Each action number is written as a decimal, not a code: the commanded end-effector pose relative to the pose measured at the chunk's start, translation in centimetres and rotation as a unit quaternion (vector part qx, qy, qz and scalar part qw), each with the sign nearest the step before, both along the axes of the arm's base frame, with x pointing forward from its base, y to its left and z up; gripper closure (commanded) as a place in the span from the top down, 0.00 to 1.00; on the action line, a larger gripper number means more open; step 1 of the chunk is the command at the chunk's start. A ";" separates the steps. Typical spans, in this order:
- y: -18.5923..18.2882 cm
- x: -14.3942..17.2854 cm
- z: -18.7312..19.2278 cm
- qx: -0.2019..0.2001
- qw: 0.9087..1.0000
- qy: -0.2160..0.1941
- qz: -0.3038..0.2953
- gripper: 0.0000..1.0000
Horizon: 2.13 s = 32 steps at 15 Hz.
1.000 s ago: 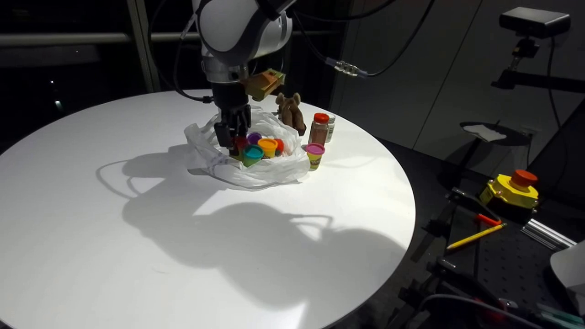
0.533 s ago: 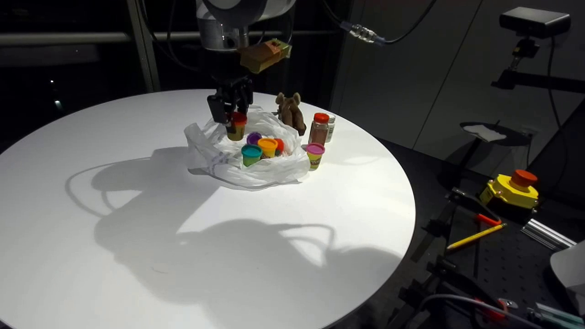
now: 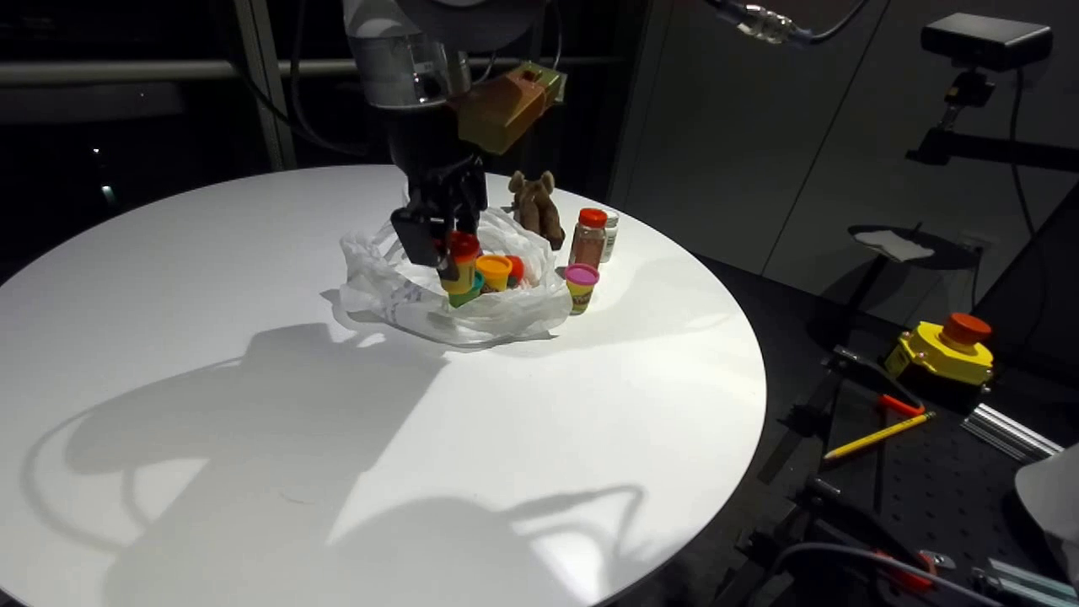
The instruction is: Remove the objects from the plastic and put them on the table
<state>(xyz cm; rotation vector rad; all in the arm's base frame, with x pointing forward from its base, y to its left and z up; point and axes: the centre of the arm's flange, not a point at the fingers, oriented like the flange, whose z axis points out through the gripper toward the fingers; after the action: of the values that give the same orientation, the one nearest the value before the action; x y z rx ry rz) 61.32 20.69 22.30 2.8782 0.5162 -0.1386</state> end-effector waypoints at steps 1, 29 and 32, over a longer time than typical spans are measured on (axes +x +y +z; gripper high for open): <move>1.9 -1.5 -2.8 0.000 1.000 -0.006 -0.011 0.28; 2.0 4.2 -0.6 -0.014 0.989 -0.003 0.144 1.00; -1.0 6.0 0.3 -0.008 0.985 0.016 0.170 1.00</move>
<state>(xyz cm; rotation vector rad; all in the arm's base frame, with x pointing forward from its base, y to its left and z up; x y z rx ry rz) 65.31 21.83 20.77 2.7526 0.9021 -0.1018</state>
